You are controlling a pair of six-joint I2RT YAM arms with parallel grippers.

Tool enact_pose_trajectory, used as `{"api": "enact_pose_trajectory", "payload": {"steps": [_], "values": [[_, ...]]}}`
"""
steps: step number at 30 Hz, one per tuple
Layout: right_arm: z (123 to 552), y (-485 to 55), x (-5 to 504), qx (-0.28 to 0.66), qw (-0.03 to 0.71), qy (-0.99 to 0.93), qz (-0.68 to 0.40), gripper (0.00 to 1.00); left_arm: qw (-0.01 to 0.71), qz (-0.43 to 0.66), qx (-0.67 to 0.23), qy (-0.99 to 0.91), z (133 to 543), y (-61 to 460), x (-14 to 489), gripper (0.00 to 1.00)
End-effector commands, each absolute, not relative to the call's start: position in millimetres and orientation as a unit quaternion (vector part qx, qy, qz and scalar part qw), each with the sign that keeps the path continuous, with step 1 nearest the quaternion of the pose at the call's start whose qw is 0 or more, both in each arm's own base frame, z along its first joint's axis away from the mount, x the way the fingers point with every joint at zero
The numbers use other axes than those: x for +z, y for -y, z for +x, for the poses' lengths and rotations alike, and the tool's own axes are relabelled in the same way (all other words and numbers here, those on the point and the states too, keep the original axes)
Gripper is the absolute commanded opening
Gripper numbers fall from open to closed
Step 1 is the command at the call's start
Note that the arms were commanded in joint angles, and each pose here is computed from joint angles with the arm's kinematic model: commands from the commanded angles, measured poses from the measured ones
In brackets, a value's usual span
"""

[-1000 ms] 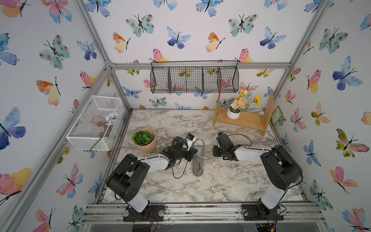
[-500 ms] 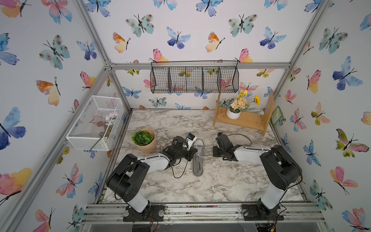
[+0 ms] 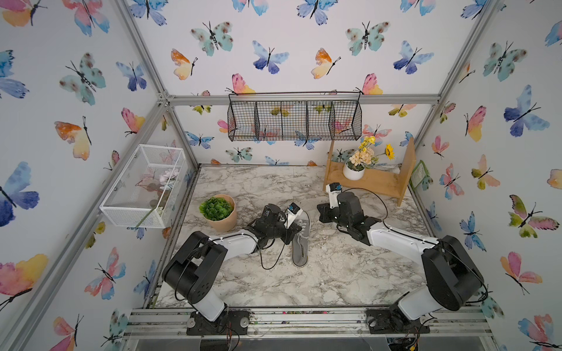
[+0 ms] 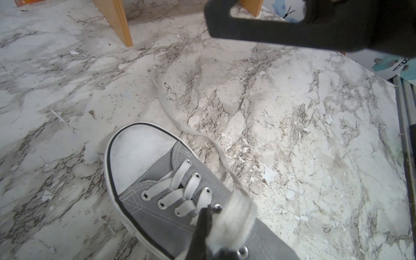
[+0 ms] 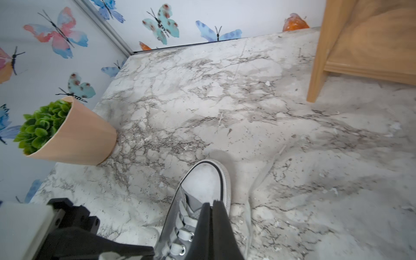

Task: Tie the shoes
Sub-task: Wrap the shoelace around the shoelace.

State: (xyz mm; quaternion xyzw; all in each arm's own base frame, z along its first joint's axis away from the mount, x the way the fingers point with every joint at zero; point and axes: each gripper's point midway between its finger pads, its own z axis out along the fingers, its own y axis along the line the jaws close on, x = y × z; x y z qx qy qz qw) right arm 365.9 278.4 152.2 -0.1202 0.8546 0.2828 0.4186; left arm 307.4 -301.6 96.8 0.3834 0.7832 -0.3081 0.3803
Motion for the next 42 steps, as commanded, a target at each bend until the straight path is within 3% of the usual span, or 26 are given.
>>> {"api": "enact_pose_trajectory", "payload": {"steps": [1, 3, 6, 10, 16, 21, 26, 39, 42], "values": [[359.9, -310.7, 171.2, 0.346, 0.409, -0.825, -0.18, 0.03, 0.374, 0.415, -0.319, -0.765, 296.3, 302.0, 97.5, 0.0], [365.7, -310.9, 167.7, 0.334, 0.403, -0.834, -0.174, 0.03, 0.376, 0.412, -0.316, -0.767, 297.5, 299.5, 97.2, 0.0], [377.2, -285.8, 132.9, 0.238, 0.366, -0.889, -0.14, 0.05, 0.373, 0.409, -0.315, -0.771, 298.7, 298.5, 97.2, 0.0], [375.9, -258.4, 84.7, 0.153, 0.331, -0.923, -0.122, 0.18, 0.372, 0.406, -0.313, -0.774, 299.4, 298.0, 95.3, 0.0], [369.0, -255.0, 43.2, 0.125, 0.281, -0.941, -0.143, 0.37, 0.371, 0.404, -0.312, -0.776, 299.3, 297.1, 94.6, 0.0], [364.7, -258.8, 23.7, 0.122, 0.25, -0.947, -0.163, 0.42, 0.369, 0.401, -0.314, -0.777, 300.0, 297.7, 94.0, 0.0], [362.5, -259.5, 14.8, 0.121, 0.238, -0.949, -0.17, 0.42, 0.37, 0.398, -0.314, -0.778, 300.8, 297.4, 94.6, 0.0], [357.7, -245.5, -7.9, 0.039, 0.215, -0.959, -0.183, 0.25, 0.374, 0.386, -0.302, -0.787, 306.3, 293.6, 93.7, 0.0], [358.4, -243.8, -9.4, 0.026, 0.214, -0.959, -0.184, 0.17, 0.373, 0.385, -0.304, -0.787, 306.1, 293.9, 93.7, 0.0]]}}
